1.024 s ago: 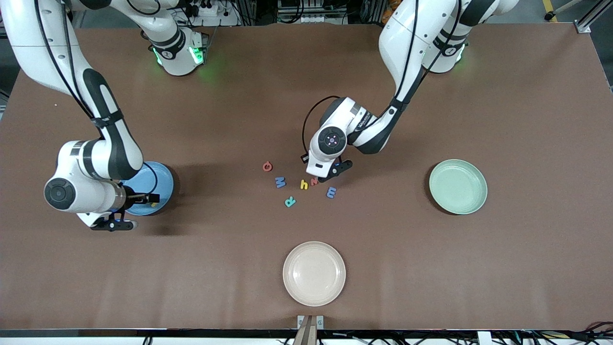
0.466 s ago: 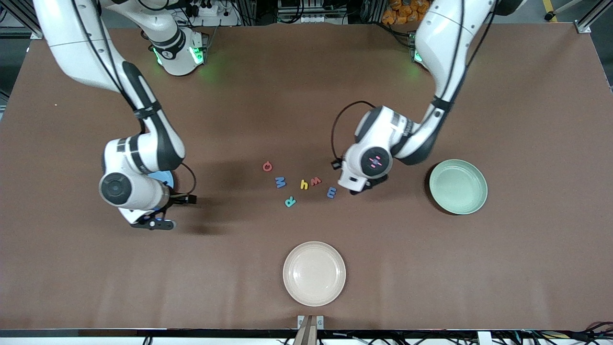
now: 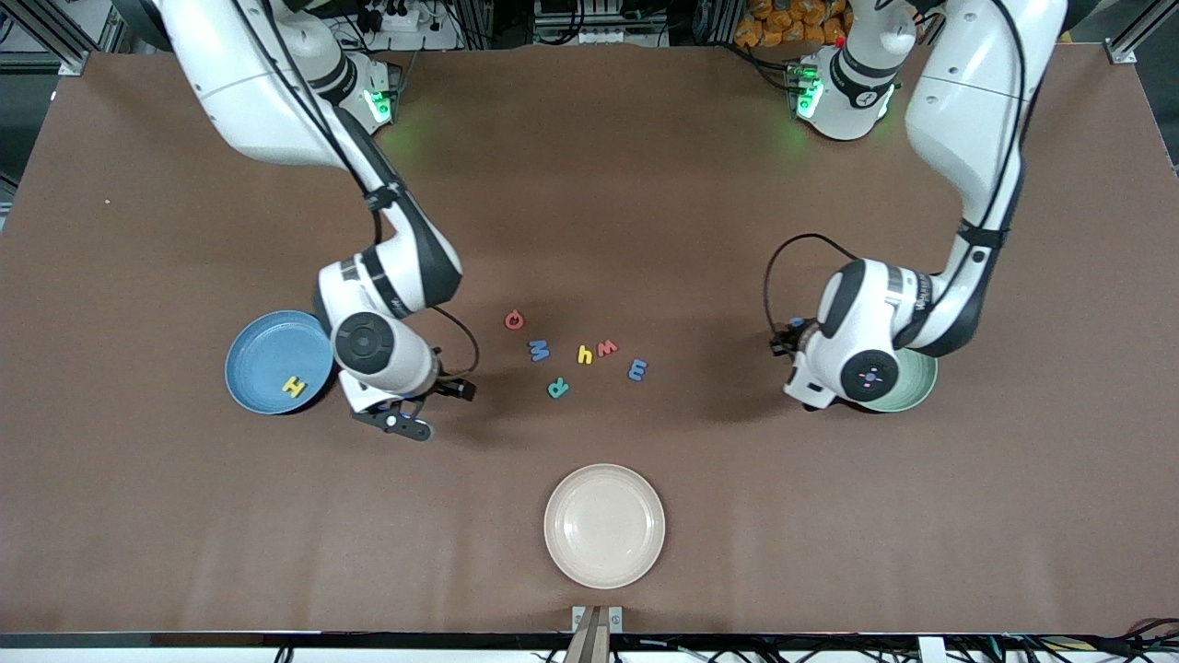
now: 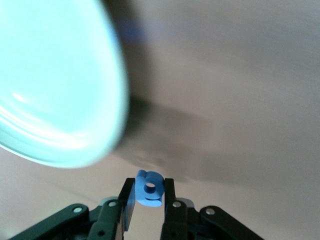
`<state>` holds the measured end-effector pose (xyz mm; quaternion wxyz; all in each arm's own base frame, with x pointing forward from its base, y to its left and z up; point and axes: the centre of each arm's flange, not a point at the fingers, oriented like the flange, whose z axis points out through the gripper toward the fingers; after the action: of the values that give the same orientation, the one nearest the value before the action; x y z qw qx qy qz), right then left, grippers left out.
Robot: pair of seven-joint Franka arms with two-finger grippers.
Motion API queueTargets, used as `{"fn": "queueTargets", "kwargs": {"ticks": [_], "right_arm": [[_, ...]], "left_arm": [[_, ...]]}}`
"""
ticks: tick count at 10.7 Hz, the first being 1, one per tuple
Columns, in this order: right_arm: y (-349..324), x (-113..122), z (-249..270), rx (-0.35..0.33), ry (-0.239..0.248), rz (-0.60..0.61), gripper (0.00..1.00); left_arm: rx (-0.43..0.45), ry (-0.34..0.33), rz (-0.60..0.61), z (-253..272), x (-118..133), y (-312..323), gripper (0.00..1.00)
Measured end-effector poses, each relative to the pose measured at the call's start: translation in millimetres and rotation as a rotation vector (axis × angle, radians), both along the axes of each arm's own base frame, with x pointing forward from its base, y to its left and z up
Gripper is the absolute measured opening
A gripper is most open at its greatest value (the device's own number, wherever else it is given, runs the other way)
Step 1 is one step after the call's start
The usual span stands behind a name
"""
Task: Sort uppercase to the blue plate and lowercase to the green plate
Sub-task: 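Lower the e onto the green plate while the right gripper returns, then grasp the teal R with the right gripper while the left gripper withdraws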
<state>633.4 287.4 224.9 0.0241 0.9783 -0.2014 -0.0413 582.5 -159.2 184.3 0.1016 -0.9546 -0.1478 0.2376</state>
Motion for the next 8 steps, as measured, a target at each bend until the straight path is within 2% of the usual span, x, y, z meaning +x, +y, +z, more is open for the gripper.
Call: {"fn": "queueTargets", "kwargs": {"ticks": [3,5,8], "right_arm": [[46,9,-3,0.019,-0.063,-0.22,1.0],[81,8,3,0.06,-0.08,-0.357,1.0],[120,7,1,0.108,-0.103,-0.499,1.0]], "left_arm": [[0.059,0.032,-0.044,-1,-6,12,0.27],[0.061,0.03,-0.051,2,-6,9,0.27],[0.061,0.077,-0.105,17,-11,13,0.27]]}}
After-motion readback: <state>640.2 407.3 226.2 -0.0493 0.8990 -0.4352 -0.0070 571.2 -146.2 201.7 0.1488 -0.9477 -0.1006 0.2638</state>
